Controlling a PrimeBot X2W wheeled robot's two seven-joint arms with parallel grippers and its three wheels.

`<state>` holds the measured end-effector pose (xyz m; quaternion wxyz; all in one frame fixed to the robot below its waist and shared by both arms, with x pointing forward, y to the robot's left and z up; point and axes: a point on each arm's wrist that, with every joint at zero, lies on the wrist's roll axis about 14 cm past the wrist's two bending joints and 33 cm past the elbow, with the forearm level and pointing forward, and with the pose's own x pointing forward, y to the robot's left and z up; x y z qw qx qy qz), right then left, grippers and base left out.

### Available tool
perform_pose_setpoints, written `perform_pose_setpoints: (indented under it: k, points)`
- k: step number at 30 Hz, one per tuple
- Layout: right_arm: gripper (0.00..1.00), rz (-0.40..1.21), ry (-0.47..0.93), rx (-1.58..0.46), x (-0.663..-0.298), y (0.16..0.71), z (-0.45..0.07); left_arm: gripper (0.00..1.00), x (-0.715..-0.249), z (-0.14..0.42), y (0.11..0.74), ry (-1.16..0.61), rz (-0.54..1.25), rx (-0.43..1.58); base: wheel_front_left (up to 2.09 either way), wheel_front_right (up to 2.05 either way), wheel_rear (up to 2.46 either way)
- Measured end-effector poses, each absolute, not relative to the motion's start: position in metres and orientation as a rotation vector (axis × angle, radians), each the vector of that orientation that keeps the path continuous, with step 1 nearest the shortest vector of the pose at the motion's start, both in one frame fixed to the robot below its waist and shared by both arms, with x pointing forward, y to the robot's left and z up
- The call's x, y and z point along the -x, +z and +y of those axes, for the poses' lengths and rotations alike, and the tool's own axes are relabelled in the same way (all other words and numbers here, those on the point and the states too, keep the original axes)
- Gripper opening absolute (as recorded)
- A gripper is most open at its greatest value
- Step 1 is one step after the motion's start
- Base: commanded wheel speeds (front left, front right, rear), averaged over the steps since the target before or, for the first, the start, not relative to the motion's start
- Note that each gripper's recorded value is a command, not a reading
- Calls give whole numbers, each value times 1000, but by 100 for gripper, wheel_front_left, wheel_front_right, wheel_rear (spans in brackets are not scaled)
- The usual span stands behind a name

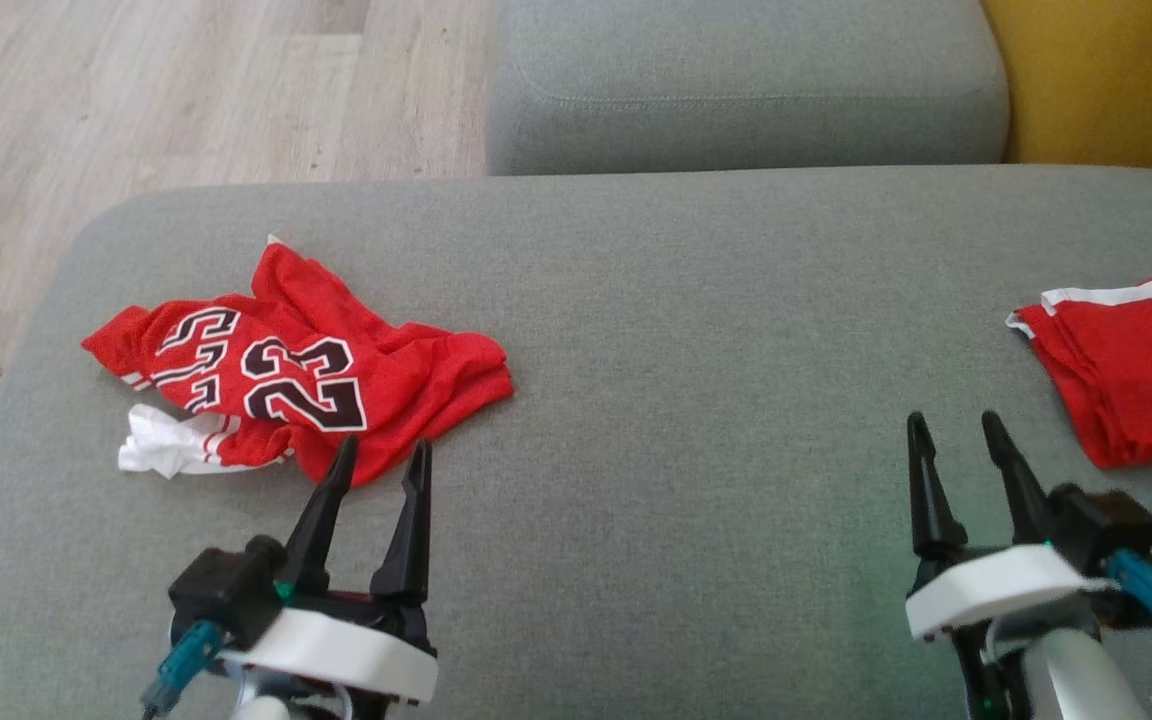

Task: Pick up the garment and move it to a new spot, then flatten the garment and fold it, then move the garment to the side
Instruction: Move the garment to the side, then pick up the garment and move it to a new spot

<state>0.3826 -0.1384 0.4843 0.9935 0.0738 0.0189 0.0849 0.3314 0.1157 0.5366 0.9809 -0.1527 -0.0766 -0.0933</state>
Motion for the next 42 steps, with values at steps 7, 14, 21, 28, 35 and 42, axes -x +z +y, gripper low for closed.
perform_pose_setpoints:
  k: [7, 14, 21, 28, 35, 42]
  points:
    - [100, 37, 173, -175, -369, 479, -136, 100, -328, 121, 534, -169, -150, 306, 0, 0, 0]
    - [100, 26, 174, -188, -366, 480, -135, 100, -329, 119, 537, -174, -159, 306, 0, 0, 0]
    - [100, 21, 173, -192, -366, 481, -136, 100, -329, 118, 537, -178, -157, 307, 0, 0, 0]
    - [100, 22, 172, -192, -366, 480, -136, 100, -330, 118, 537, -178, -157, 307, 0, 0, 0]
    - [100, 24, 191, -199, -368, 480, -129, 100, -328, 123, 538, -161, -161, 306, 0, 0, 0]
    - [100, 41, 277, -211, -373, 479, -99, 100, -319, 143, 538, -92, -174, 292, 0, 0, 0]
